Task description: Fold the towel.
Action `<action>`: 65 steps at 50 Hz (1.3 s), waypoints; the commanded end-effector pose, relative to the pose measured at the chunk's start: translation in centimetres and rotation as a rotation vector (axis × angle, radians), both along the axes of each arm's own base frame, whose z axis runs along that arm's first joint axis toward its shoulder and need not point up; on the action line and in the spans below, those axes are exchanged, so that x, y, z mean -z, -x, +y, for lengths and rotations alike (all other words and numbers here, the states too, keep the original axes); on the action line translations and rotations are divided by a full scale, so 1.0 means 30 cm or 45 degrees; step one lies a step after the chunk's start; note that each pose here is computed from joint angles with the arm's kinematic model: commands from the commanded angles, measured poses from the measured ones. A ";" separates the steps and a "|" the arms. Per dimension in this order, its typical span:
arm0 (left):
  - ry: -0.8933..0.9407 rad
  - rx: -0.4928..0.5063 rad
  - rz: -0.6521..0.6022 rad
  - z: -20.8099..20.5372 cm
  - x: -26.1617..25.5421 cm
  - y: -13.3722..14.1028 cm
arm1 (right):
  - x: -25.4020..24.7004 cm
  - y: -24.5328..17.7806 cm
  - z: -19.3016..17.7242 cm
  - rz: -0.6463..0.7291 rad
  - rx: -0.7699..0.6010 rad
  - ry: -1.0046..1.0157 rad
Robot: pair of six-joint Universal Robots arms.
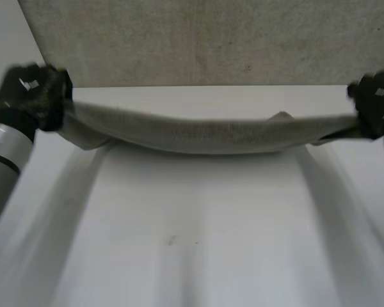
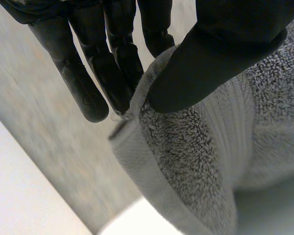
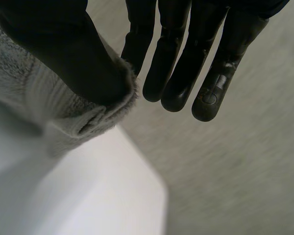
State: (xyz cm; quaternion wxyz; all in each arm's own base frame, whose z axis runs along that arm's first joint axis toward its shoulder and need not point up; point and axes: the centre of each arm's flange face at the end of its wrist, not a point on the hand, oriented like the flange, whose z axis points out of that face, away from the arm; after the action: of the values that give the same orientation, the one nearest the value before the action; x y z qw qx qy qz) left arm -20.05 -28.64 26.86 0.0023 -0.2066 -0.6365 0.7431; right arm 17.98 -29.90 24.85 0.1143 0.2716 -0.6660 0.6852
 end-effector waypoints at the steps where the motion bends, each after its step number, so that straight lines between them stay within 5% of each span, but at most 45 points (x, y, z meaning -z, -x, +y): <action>1: 0.208 0.105 0.029 0.119 -0.289 0.001 | -0.423 0.002 0.156 0.125 -0.056 0.167; 9: 0.179 0.101 0.018 0.129 -0.386 -0.008 | -0.469 -0.019 0.188 0.156 -0.192 -0.029; 17: -0.243 0.086 -0.116 -0.070 -0.111 0.016 | -0.249 -0.051 0.029 0.316 -0.232 -0.296; 24: -0.366 0.080 -0.220 -0.203 0.019 0.042 | -0.122 -0.106 -0.104 0.402 -0.213 -0.353; 29: -0.187 0.051 -0.184 -0.304 -0.093 0.066 | -0.202 -0.162 -0.213 0.383 -0.103 -0.063; 34: 0.224 0.022 -0.028 -0.346 -0.382 0.082 | -0.556 -0.186 -0.291 0.112 0.063 0.718; 36: 0.486 0.027 0.147 -0.319 -0.551 0.093 | -0.617 -0.179 -0.279 0.054 0.080 0.855; 42: 0.672 0.022 0.339 -0.284 -0.651 0.072 | -0.602 -0.178 -0.238 0.027 0.052 0.886; 54: 0.266 -0.011 0.264 -0.333 -0.241 0.065 | -0.309 -0.204 -0.239 0.125 -0.156 0.567; 65: -0.096 0.030 0.167 -0.287 0.261 0.068 | 0.203 -0.222 -0.192 0.235 -0.371 0.050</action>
State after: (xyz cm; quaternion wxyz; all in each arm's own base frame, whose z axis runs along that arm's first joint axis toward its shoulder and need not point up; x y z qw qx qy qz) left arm -22.06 -38.44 26.04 0.0504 -0.1449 -0.6147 0.7737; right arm 24.58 -36.64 25.86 0.1141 0.3802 -0.5393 0.7427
